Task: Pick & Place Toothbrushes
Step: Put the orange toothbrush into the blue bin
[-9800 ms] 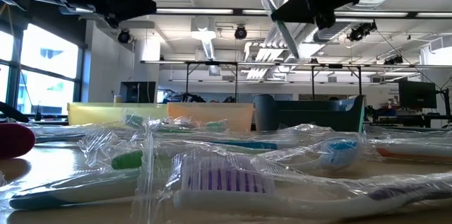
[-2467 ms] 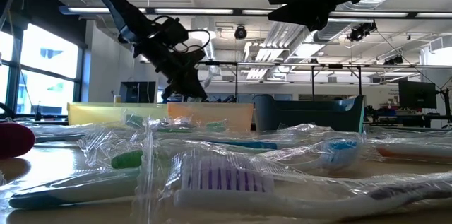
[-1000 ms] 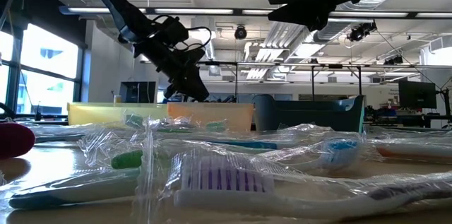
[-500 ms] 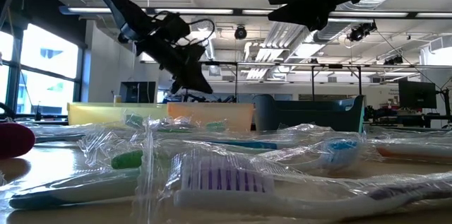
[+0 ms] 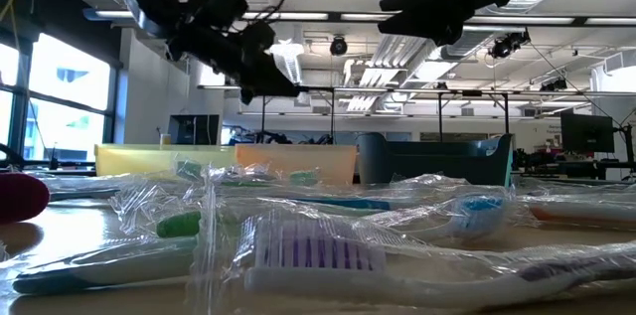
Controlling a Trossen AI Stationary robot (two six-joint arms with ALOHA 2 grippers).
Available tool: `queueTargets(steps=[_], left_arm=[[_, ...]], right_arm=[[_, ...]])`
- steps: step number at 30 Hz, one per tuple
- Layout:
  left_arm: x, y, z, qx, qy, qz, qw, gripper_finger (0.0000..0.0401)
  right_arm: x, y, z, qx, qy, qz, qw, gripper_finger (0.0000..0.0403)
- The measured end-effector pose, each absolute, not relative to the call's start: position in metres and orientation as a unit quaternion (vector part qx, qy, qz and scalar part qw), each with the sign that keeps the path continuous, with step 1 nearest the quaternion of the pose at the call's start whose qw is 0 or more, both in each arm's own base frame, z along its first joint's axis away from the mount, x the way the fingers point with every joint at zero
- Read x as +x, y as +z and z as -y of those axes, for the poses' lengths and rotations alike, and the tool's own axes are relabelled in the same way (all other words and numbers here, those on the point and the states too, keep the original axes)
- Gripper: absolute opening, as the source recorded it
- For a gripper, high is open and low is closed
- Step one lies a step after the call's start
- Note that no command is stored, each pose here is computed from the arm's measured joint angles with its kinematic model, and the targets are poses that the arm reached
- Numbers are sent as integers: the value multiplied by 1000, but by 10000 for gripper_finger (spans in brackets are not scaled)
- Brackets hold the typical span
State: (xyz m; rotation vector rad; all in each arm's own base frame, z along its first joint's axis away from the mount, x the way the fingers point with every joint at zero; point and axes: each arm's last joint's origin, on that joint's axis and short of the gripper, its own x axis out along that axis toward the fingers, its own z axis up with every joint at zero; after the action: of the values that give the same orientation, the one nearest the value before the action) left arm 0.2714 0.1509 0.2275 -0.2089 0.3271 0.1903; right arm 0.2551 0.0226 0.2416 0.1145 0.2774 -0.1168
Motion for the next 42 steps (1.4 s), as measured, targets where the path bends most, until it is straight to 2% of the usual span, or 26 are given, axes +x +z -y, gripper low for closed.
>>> queueTargets(steps=[8, 22, 32, 42], left_arm=[[249, 236, -104, -34, 40, -114, 992, 0], [214, 253, -49, 38, -39, -50, 997, 0], [189, 256, -31, 44, -11, -51, 998, 0], [176, 258, -14, 45, -32, -67, 996, 0]], right_arm=[[255, 242, -23, 57, -58, -138, 987, 228], [255, 242, -23, 57, -59, -136, 987, 228], [255, 242, -23, 55, -59, -136, 987, 228], [255, 242, -23, 55, -59, -136, 987, 228]])
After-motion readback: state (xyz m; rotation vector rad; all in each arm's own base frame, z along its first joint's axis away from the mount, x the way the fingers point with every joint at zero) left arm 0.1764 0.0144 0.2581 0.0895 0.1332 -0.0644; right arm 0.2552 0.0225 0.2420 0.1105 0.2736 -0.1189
